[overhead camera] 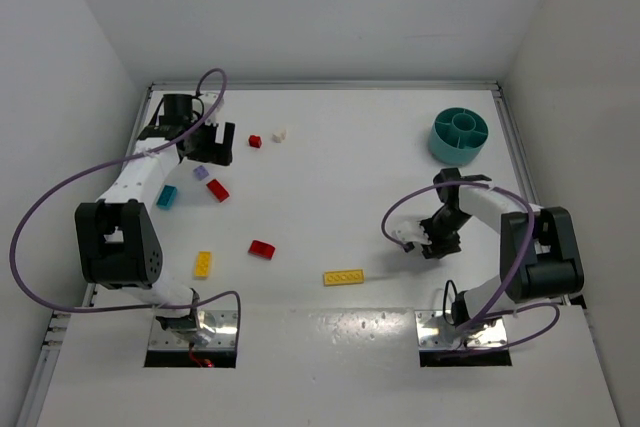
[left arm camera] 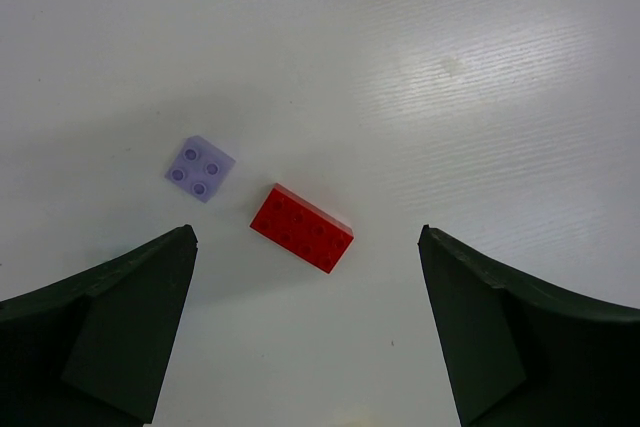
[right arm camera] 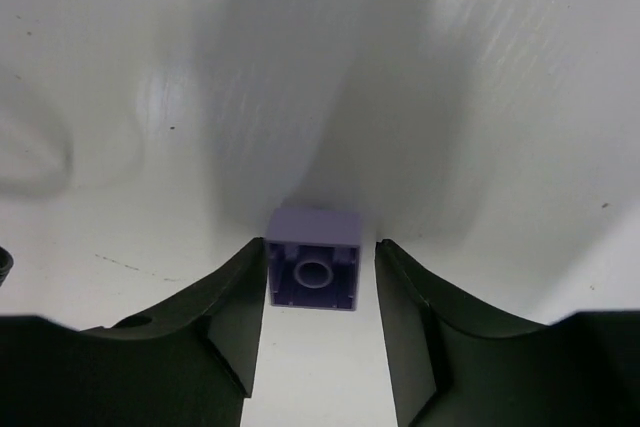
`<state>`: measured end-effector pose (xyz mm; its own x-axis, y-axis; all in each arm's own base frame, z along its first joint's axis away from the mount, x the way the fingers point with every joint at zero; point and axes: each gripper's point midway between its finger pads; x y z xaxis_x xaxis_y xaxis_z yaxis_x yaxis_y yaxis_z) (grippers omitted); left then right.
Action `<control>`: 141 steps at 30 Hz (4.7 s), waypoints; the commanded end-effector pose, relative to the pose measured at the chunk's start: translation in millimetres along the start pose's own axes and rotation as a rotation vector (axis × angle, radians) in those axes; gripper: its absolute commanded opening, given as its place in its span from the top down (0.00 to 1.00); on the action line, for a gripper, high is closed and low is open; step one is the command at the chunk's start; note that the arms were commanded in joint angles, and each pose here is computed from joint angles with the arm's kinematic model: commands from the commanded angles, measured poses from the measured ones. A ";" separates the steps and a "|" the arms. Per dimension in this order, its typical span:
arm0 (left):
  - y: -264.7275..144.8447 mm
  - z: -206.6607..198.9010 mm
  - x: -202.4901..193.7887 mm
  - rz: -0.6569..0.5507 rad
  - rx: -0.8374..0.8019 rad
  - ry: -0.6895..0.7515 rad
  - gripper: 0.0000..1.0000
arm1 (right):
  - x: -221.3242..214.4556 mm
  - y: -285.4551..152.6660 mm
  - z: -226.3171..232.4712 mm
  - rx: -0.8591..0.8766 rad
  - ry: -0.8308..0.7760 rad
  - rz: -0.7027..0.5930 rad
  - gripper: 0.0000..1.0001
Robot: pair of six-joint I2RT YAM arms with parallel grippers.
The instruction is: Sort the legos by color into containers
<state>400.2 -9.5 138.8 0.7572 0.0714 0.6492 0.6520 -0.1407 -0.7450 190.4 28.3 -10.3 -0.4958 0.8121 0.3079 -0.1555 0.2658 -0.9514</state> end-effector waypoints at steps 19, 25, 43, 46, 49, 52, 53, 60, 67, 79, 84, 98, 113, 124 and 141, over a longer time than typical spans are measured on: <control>-2.5 -2.5 24.8 -0.057 -0.015 -0.019 0.01 | -19.5 -183.0 -192.7 -0.561 0.877 -0.244 0.96; -2.5 -4.8 31.1 -0.066 -0.026 -0.026 0.01 | -62.2 -217.1 -223.7 -0.680 0.988 -0.208 0.96; 7.1 0.6 23.5 -0.041 -0.031 -0.072 0.01 | -164.4 -222.6 -166.8 -0.733 1.260 -0.122 0.96; 7.1 0.6 23.5 -0.041 -0.031 -0.072 0.01 | -172.3 -220.8 -164.9 -0.737 1.262 -0.107 0.96; 7.1 0.6 23.5 -0.041 -0.031 -0.072 0.01 | -176.8 -214.5 -166.7 -0.728 1.257 -0.104 0.96; 7.1 0.6 23.5 -0.041 -0.031 -0.072 0.01 | -182.8 -207.7 -167.3 -0.717 1.255 -0.092 0.96; 7.1 0.6 23.5 -0.041 -0.031 -0.072 0.01 | -182.8 -207.7 -167.3 -0.717 1.255 -0.092 0.95; 7.1 0.6 23.5 -0.041 -0.031 -0.072 0.01 | -194.4 -198.2 -169.7 -0.725 1.260 -0.069 0.92; 10.1 0.9 21.2 -0.032 -0.030 -0.082 0.01 | -205.9 -188.6 -167.7 -0.733 1.303 -0.058 0.91; 8.8 0.5 25.2 -0.041 -0.031 -0.081 0.01 | -211.2 -180.9 -174.0 -0.759 1.328 -0.081 0.65; 2.8 -0.7 29.5 -0.059 -0.032 -0.077 0.01 | -204.2 -191.9 -176.9 -0.783 1.317 -0.107 0.45; -14.2 65.7 6.1 0.018 0.158 -0.073 0.01 | -103.9 -267.3 -200.0 -0.850 1.179 -0.340 0.35; 44.6 110.0 22.6 0.214 0.128 0.244 0.39 | -47.3 -203.3 -200.7 -0.605 1.111 -0.391 0.37; 71.7 88.1 -28.3 0.438 -0.158 0.314 0.29 | -38.6 -193.4 -193.1 -0.560 1.095 -0.393 0.38; 93.5 101.9 -44.8 0.472 -0.148 0.382 0.32 | -35.4 -184.6 -197.2 -0.517 1.091 -0.392 0.37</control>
<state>425.9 67.5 29.4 0.8945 -0.3529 0.2747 0.2099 -0.2110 -0.9547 403.0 44.0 149.7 0.5305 0.5729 0.6249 0.3499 0.5234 -0.7769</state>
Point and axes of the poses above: each gripper's point midway between its finger pads, its own y axis out along the fingers, its own z axis along the line the jaws close on, x = y × z, and after that the axes turned 13 degrees about -y, right-handed
